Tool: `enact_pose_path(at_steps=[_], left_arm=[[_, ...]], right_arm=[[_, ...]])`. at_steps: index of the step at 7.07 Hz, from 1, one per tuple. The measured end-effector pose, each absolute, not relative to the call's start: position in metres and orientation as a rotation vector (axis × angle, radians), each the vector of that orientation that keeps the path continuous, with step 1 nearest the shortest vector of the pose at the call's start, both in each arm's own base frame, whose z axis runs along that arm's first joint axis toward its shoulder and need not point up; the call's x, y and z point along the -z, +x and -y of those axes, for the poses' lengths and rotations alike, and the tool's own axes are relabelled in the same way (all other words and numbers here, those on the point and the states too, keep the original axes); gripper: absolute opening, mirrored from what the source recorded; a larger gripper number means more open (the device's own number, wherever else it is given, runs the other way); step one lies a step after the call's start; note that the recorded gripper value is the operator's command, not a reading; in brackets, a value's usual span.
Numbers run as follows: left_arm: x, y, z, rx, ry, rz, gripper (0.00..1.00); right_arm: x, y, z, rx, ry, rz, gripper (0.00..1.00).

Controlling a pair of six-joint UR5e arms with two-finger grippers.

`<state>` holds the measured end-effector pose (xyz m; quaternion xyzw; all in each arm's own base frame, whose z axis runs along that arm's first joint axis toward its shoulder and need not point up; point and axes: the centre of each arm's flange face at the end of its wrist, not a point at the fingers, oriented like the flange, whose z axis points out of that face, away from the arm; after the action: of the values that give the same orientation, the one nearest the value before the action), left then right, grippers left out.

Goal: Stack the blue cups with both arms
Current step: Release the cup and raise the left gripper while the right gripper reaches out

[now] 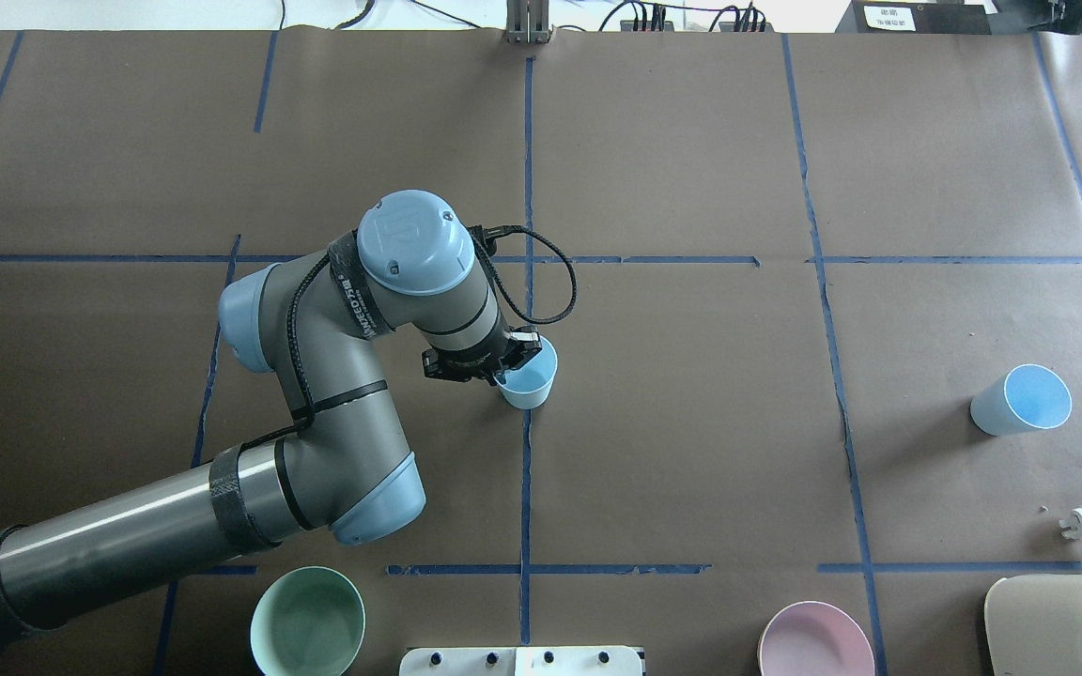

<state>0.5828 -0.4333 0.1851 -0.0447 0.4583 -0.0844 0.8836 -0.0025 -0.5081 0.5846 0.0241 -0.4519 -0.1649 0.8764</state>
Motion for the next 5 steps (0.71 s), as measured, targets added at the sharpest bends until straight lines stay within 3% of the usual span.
enact_pose_path(at_steps=[3,5], left_arm=[[-0.168,0.565,0.436,0.173,-0.005,-1.089,1.00],[-0.145,0.501,0.462,0.248,0.095,-1.172,1.00]], right_arm=[[-0.568,-0.031,0.507,0.340,0.021,0.971,1.00],[-0.530,-0.067,0.500,0.242,-0.049,0.968,1.00]])
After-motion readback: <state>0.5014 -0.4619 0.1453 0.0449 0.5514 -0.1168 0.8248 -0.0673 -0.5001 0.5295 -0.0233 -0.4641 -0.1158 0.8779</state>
